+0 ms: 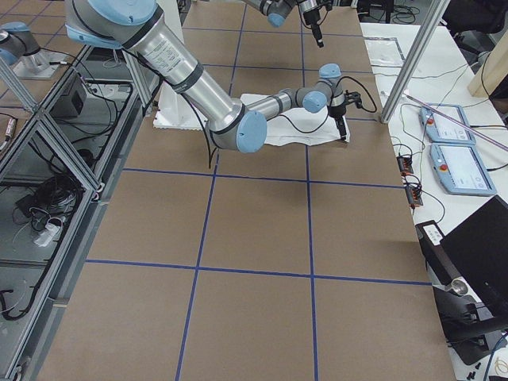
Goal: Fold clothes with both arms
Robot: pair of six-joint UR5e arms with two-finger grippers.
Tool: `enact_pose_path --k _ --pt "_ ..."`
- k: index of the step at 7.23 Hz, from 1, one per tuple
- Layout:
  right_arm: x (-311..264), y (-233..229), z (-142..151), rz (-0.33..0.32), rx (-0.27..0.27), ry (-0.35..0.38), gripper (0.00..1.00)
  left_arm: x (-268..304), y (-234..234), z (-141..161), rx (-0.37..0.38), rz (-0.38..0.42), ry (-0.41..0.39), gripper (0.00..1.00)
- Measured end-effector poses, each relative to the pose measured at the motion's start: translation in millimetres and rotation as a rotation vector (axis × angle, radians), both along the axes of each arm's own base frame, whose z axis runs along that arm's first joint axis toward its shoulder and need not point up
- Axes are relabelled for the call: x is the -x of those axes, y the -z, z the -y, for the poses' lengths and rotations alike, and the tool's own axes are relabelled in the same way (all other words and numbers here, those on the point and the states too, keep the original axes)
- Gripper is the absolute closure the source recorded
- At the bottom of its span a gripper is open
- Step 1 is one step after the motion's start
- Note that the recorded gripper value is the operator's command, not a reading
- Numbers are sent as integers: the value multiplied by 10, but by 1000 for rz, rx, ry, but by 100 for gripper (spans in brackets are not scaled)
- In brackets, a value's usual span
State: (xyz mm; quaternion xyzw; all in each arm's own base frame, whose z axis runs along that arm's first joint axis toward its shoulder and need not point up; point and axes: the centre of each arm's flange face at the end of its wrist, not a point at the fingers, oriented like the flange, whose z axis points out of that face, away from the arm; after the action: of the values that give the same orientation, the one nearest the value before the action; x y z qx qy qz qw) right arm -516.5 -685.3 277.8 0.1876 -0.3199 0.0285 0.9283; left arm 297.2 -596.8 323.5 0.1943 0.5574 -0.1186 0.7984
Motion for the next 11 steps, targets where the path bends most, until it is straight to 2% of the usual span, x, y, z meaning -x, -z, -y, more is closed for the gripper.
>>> enact_pose_path --k 1,6,11 --pt "117 29 -90 3 10 8 0 0 0 0 0 0 0 0" --pt "357 10 -451 -62 77 55 0 -2 3 -3 -1 0 0 0" --pt "386 -208 -537 -81 113 86 0 -19 13 4 -1 -1 -2 0"
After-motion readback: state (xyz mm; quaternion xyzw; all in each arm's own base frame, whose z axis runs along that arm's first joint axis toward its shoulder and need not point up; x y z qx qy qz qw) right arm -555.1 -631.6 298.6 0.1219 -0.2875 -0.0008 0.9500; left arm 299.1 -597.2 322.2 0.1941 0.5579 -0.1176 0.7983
